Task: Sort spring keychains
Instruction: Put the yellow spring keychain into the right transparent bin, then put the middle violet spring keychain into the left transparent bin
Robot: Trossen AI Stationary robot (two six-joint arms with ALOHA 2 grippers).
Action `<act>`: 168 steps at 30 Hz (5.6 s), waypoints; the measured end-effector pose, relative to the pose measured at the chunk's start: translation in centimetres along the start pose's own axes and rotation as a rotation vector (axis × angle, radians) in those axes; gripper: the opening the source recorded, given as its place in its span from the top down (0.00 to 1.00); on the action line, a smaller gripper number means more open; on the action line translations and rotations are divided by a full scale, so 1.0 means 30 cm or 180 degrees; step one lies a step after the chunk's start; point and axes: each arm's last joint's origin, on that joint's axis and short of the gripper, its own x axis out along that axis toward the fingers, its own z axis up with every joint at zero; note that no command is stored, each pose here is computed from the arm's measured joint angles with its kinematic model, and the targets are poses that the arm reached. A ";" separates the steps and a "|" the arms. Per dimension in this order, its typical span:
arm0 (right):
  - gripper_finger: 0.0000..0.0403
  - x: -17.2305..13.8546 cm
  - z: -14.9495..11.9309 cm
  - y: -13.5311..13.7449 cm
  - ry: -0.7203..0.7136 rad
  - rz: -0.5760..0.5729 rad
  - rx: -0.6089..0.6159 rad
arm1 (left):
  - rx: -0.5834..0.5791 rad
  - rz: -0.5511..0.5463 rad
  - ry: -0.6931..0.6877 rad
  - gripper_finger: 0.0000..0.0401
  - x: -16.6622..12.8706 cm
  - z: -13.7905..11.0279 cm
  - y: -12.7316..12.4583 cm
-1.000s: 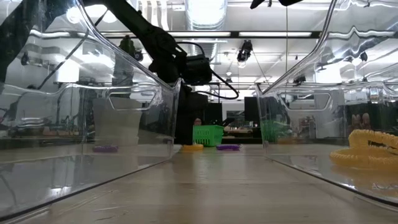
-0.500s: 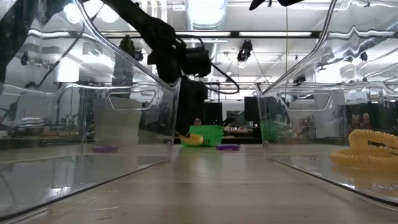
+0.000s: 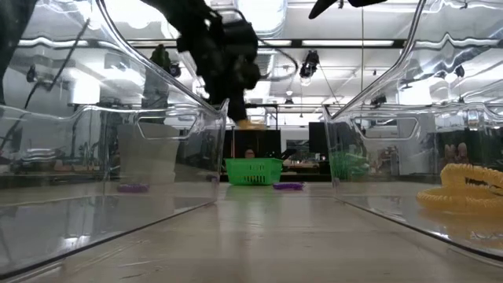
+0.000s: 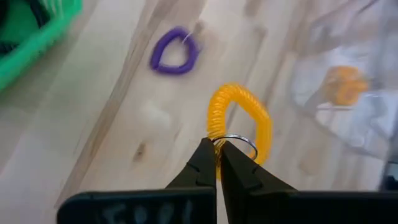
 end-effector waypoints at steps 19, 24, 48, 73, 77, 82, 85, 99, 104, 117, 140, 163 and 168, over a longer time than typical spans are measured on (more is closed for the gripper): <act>0.46 -0.037 0.151 -0.017 -0.0986 0.0134 0.0173 | 0.0049 -0.0417 -0.1080 1.00 -0.379 -0.042 -0.143; 0.46 -0.043 0.216 -0.023 -0.1183 0.0273 0.0317 | 0.0052 -0.0492 -0.1233 1.00 -0.432 -0.058 -0.164; 0.84 -0.042 0.326 -0.046 -0.1263 0.0517 0.0327 | 0.0106 -0.0579 -0.1571 1.00 -0.514 -0.079 -0.196; 0.96 -0.144 0.290 -0.094 -0.0778 0.0631 0.0095 | 0.0366 -0.0310 -0.1776 0.49 -0.518 -0.068 -0.190; 0.96 -0.162 0.238 -0.118 -0.0100 0.0622 0.0056 | 0.0382 -0.0285 -0.1787 0.49 -0.519 -0.068 -0.190; 0.96 -0.172 0.154 -0.158 0.0831 0.0305 0.0099 | 0.0387 -0.0289 -0.1800 0.49 -0.519 -0.067 -0.190; 0.95 -0.174 0.111 -0.169 0.1192 0.0129 0.0191 | 0.0388 -0.0290 -0.1805 0.49 -0.520 -0.067 -0.190; 0.95 -0.080 -0.096 -0.105 0.1704 -0.0251 0.0174 | 0.0378 -0.0272 -0.1805 0.49 -0.519 -0.066 -0.189; 0.95 0.002 -0.151 -0.112 0.1824 -0.0551 0.0093 | 0.0367 -0.0239 -0.1815 0.49 -0.519 -0.066 -0.188; 0.95 0.152 -0.213 -0.122 0.1945 -0.1013 0.0010 | 0.0355 -0.0219 -0.1789 0.49 -0.516 -0.068 -0.185; 0.72 0.344 -0.285 -0.173 0.2187 -0.1434 -0.0173 | 0.0319 -0.0192 -0.1758 0.49 -0.514 -0.071 -0.183; 0.49 0.121 -0.073 -0.105 0.2004 -0.0466 -0.0205 | 0.0928 0.0214 -0.1239 0.49 -0.509 -0.131 -0.156; 0.50 0.102 0.028 -0.107 0.1705 -0.0215 -0.0294 | 0.0823 0.0435 -0.0838 0.49 -0.497 -0.169 -0.132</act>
